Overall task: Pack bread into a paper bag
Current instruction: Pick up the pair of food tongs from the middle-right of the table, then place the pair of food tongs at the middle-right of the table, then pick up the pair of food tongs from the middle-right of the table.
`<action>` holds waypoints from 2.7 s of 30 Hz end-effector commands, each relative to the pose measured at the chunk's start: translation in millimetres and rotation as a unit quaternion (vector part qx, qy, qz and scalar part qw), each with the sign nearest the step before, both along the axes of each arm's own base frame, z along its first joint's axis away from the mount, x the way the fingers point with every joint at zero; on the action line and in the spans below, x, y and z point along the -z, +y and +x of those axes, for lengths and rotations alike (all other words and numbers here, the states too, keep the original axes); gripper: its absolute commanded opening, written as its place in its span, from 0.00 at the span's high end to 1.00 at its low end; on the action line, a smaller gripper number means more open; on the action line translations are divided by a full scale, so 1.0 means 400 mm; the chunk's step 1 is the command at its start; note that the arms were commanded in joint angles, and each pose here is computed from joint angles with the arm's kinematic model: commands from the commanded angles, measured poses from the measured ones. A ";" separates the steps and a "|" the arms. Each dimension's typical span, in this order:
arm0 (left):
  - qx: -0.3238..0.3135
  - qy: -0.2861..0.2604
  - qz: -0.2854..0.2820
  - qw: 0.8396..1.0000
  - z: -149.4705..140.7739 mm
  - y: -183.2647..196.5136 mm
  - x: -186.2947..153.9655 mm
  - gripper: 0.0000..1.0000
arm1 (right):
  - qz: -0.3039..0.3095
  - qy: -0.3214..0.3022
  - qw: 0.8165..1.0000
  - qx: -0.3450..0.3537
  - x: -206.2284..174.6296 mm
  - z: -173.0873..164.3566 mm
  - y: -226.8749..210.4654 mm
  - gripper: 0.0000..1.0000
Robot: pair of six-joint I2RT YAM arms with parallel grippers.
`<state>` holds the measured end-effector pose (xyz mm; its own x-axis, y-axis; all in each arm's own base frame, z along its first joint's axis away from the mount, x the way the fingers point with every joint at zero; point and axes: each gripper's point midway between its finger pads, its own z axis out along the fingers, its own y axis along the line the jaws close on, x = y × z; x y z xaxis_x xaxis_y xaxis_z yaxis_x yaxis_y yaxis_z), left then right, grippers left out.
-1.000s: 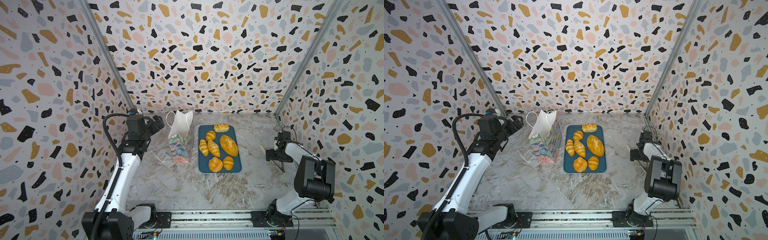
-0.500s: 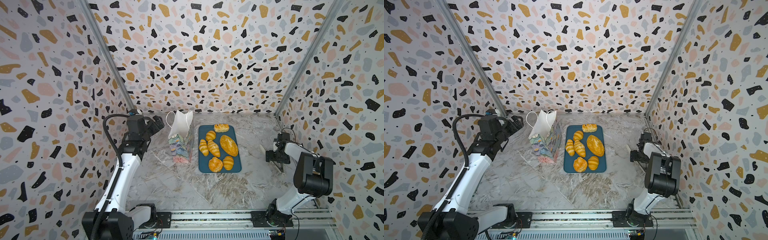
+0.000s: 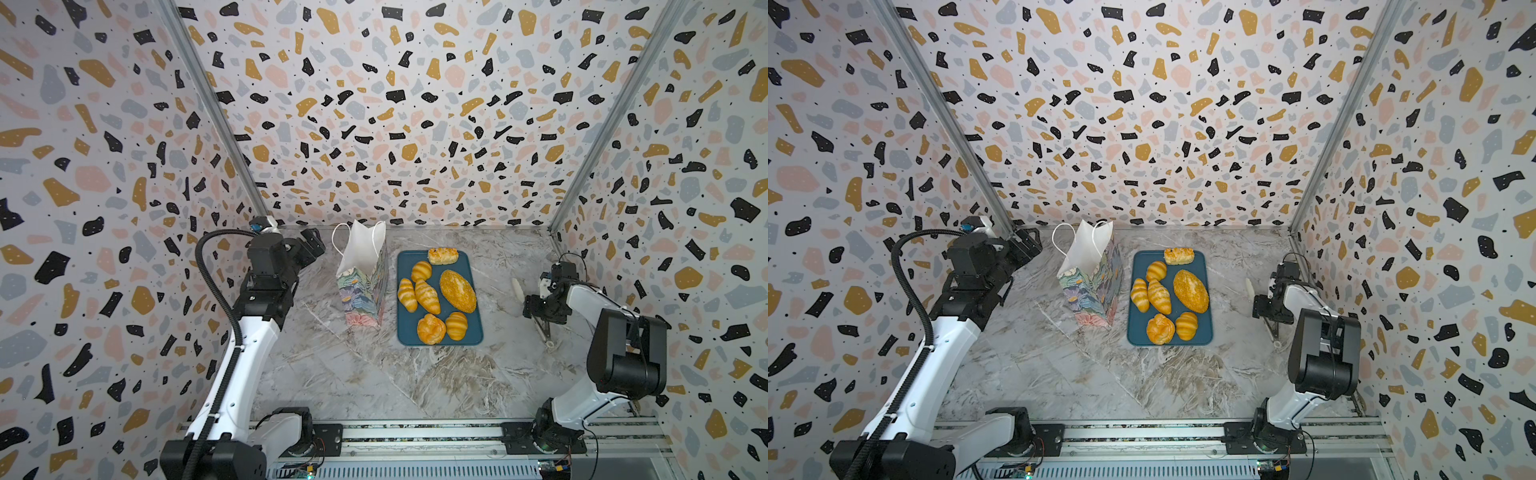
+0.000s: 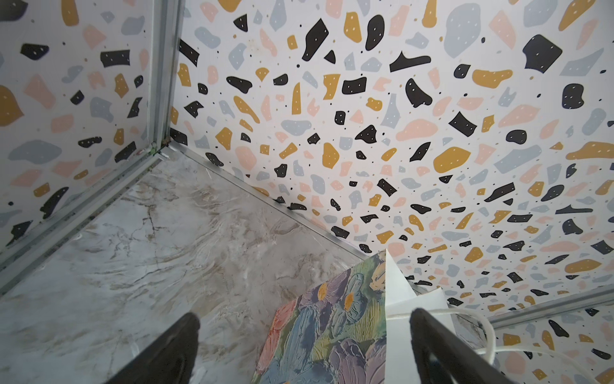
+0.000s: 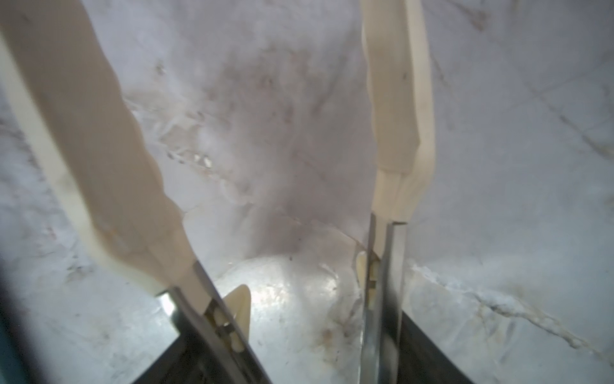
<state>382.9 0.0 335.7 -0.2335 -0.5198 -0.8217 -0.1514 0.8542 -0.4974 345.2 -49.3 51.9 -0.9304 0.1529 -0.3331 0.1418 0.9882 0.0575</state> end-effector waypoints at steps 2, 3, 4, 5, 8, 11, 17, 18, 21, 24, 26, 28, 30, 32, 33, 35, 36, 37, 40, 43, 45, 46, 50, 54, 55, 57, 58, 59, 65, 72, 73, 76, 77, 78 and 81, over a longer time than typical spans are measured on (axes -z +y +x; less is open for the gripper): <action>-0.016 -0.028 0.035 0.999 0.005 0.024 -0.020 0.01 | 0.008 -0.050 0.999 -0.005 -0.087 0.032 0.059 0.24; -0.016 -0.024 0.041 0.999 0.006 0.026 -0.013 0.00 | 0.011 -0.055 0.998 -0.008 -0.092 0.036 0.077 0.24; -0.016 -0.019 0.046 0.999 0.006 0.027 -0.003 0.01 | 0.014 -0.056 0.998 -0.009 -0.093 0.036 0.090 0.24; -0.017 -0.017 0.050 0.998 0.005 0.029 0.003 0.00 | 0.016 -0.058 0.998 -0.009 -0.094 0.036 0.103 0.24; -0.019 -0.014 0.061 0.998 0.001 0.033 0.012 0.00 | 0.023 -0.068 0.997 -0.004 -0.091 0.036 0.134 0.25; -0.021 -0.012 0.072 0.997 -0.004 0.037 0.017 0.01 | 0.035 -0.079 0.996 0.014 -0.084 0.036 0.148 0.26; -0.019 -0.006 0.083 0.996 -0.015 0.038 0.034 0.00 | 0.015 -0.083 0.996 0.041 -0.058 0.037 0.148 0.27; -0.018 -0.004 0.084 0.996 -0.016 0.037 0.039 0.01 | 0.012 -0.083 0.996 0.044 -0.053 0.037 0.148 0.27; -0.016 -0.001 0.085 0.996 -0.019 0.037 0.046 0.00 | 0.001 -0.079 0.996 0.051 -0.030 0.033 0.149 0.27; -0.016 -0.002 0.086 0.996 -0.023 0.037 0.046 0.01 | -0.004 -0.076 0.995 0.057 -0.007 0.029 0.151 0.27; -0.016 -0.001 0.086 0.996 -0.023 0.037 0.048 0.01 | -0.007 -0.074 0.996 0.056 0.004 0.028 0.156 0.27; -0.015 -0.001 0.086 0.996 -0.023 0.036 0.050 0.01 | -0.011 -0.070 0.996 0.058 0.017 0.026 0.155 0.27; -0.015 -0.001 0.086 0.996 -0.023 0.036 0.051 0.00 | -0.016 -0.066 0.996 0.059 0.028 0.026 0.154 0.26; -0.015 0.000 0.087 0.996 -0.024 0.036 0.052 0.01 | -0.016 -0.063 0.996 0.059 0.038 0.022 0.154 0.26; -0.015 0.001 0.087 0.996 -0.024 0.037 0.054 0.00 | -0.015 -0.063 0.996 0.061 0.040 0.023 0.153 0.25; -0.015 0.001 0.087 0.996 -0.025 0.037 0.054 0.01 | -0.015 -0.063 0.996 0.061 0.043 0.021 0.153 0.22; -0.015 0.002 0.088 0.996 -0.024 0.037 0.055 0.01 | -0.014 -0.063 0.996 0.060 0.043 0.021 0.155 0.21; -0.015 0.002 0.088 0.996 -0.024 0.037 0.056 0.01 | -0.011 -0.065 0.996 0.059 0.040 0.021 0.157 0.19; -0.014 0.002 0.087 0.996 -0.024 0.036 0.056 0.00 | 0.000 -0.070 0.996 0.046 0.030 0.023 0.170 0.01; -0.013 0.002 0.087 0.996 -0.023 0.035 0.058 0.01 | 0.007 -0.078 0.996 0.039 0.015 0.021 0.177 0.01; -0.013 0.003 0.087 0.996 -0.024 0.035 0.060 0.01 | 0.009 -0.090 0.995 0.040 -0.001 0.017 0.176 0.01; -0.013 0.003 0.087 0.996 -0.024 0.035 0.060 0.01 | 0.009 -0.096 0.995 0.039 -0.008 0.013 0.176 0.01; -0.012 0.002 0.086 0.996 -0.025 0.033 0.061 0.00 | 0.006 -0.120 0.992 0.038 -0.028 -0.006 0.170 0.01; -0.013 0.001 0.086 0.996 -0.026 0.034 0.058 0.01 | -0.003 -0.133 0.991 0.028 -0.024 -0.021 0.171 0.01; -0.013 0.001 0.086 0.996 -0.027 0.035 0.059 0.01 | -0.004 -0.133 0.991 0.021 -0.020 -0.023 0.178 0.01; -0.014 0.001 0.086 0.996 -0.027 0.035 0.059 0.01 | -0.012 -0.131 0.991 0.015 -0.010 -0.026 0.182 0.00; -0.014 0.000 0.086 0.996 -0.029 0.036 0.058 0.01 | -0.014 -0.130 0.991 0.008 -0.004 -0.027 0.188 0.00; -0.014 0.000 0.087 0.996 -0.029 0.036 0.059 0.01 | -0.017 -0.131 0.991 0.003 0.001 -0.025 0.192 0.01; -0.020 -0.001 0.089 0.996 -0.032 0.041 0.056 0.00 | -0.040 -0.126 0.991 0.010 0.022 -0.016 0.176 0.05; -0.023 -0.001 0.092 0.995 -0.033 0.044 0.057 0.00 | -0.054 -0.133 0.990 0.014 0.024 0.004 0.165 0.10; -0.023 -0.001 0.093 0.995 -0.034 0.045 0.057 0.01 | -0.051 -0.136 0.989 0.010 0.023 0.008 0.169 0.10; -0.023 0.000 0.093 0.995 -0.033 0.044 0.058 0.00 | -0.043 -0.142 0.989 0.006 0.022 0.017 0.176 0.13; -0.023 -0.001 0.093 0.995 -0.034 0.044 0.057 0.00 | -0.039 -0.142 0.989 0.005 0.024 0.019 0.178 0.13; -0.024 0.000 0.093 0.995 -0.034 0.045 0.059 0.01 | -0.034 -0.142 0.989 0.005 0.027 0.022 0.179 0.14; -0.024 0.000 0.092 0.995 -0.034 0.045 0.059 0.01 | -0.023 -0.137 0.990 0.005 0.035 0.025 0.181 0.16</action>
<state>371.0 13.5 304.4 -0.2523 -0.3838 -0.8883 -0.1940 0.9194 -0.3421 345.9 21.0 31.6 -0.8152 0.1360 -0.5630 0.1472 0.9888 0.0258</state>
